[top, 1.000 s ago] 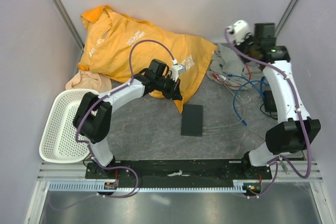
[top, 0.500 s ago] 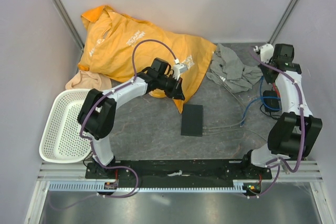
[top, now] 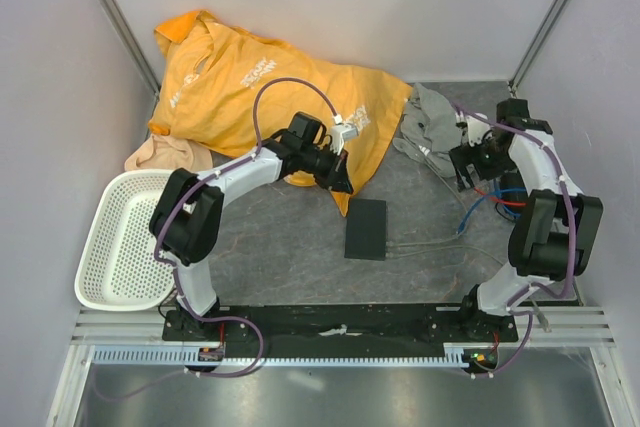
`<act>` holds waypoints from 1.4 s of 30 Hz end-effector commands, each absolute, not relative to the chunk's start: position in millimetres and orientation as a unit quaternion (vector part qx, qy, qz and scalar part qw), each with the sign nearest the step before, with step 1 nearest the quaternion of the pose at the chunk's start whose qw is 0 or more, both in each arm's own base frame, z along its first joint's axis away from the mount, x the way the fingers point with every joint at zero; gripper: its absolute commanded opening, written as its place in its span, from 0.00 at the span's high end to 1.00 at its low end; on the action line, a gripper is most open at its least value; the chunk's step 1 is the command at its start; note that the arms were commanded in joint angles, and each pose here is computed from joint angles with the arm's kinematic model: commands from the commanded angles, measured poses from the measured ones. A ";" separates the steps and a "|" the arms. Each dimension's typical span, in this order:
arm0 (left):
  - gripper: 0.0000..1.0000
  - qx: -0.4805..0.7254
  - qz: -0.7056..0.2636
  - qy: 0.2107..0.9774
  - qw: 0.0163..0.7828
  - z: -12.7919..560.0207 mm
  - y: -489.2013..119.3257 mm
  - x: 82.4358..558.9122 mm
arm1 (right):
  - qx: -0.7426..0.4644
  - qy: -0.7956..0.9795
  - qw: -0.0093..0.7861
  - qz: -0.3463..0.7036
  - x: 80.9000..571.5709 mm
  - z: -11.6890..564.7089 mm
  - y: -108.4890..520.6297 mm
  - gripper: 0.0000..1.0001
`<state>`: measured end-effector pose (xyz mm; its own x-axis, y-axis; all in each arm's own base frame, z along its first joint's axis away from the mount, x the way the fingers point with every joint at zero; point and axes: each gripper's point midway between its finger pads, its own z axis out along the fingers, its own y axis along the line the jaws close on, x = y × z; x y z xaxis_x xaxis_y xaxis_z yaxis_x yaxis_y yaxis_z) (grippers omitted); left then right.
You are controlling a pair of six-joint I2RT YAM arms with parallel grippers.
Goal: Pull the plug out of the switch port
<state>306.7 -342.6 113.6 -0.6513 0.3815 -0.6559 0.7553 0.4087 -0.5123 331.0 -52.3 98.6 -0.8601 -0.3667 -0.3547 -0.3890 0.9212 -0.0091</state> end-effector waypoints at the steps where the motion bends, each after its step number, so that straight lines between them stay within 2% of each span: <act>1: 0.97 0.372 -0.457 0.780 0.211 119.6 -354.5 293.6 | -0.272 0.908 0.303 0.097 353.6 181.0 22.2 0.02; 4: 0.95 0.389 -0.477 0.765 0.190 111.8 -357.1 279.1 | -0.316 0.874 0.302 0.211 329.4 180.3 77.3 0.02; 6: 0.95 0.398 -0.485 0.757 0.182 106.8 -357.8 271.2 | -0.323 0.870 0.249 0.277 303.9 161.1 93.2 0.02; 8: 0.95 0.406 -0.504 0.742 0.174 102.2 -357.1 259.7 | -0.325 0.860 0.151 0.364 271.1 139.0 117.9 0.09; 10: 0.95 0.406 -0.505 0.741 0.175 97.4 -354.5 256.8 | -0.344 0.839 0.092 0.411 260.1 118.1 122.8 0.13; 11: 0.96 0.406 -0.504 0.741 0.177 96.4 -354.7 257.4 | -0.334 0.835 0.059 0.433 249.2 117.3 124.5 0.12; 13: 0.97 0.408 -0.518 0.734 0.164 96.0 -355.8 252.2 | -0.341 0.824 0.037 0.452 247.2 104.2 124.9 0.07; 15: 0.98 0.421 -0.519 0.728 0.155 87.7 -356.0 247.4 | -0.339 0.817 0.021 0.466 244.0 99.5 125.9 0.08; 20: 0.98 0.473 -0.472 0.728 0.154 63.0 -353.9 222.4 | -0.335 0.810 -0.025 0.480 235.2 76.1 124.8 0.17; 21: 0.98 0.486 -0.464 0.724 0.154 60.5 -351.7 216.8 | -0.333 0.810 -0.032 0.482 231.8 73.1 124.7 0.19; 22: 0.98 0.489 -0.457 0.728 0.146 53.0 -346.8 209.3 | -0.329 0.808 -0.047 0.486 228.0 67.1 126.1 0.27; 24: 0.98 0.500 -0.458 0.719 0.152 60.2 -345.3 199.2 | -0.319 0.806 -0.065 0.495 221.0 61.4 128.8 0.30; 29: 0.98 0.561 -0.435 0.680 0.183 66.1 -331.6 170.7 | -0.298 0.801 -0.087 0.511 214.7 46.2 137.7 0.31; 35: 0.99 0.583 -0.388 0.697 0.156 29.6 -332.3 153.5 | -0.282 0.799 -0.097 0.523 219.3 38.9 146.2 0.31; 42: 0.98 0.578 -0.318 0.721 0.212 14.1 -347.8 194.3 | -0.270 0.807 -0.102 0.515 223.7 26.9 153.1 0.32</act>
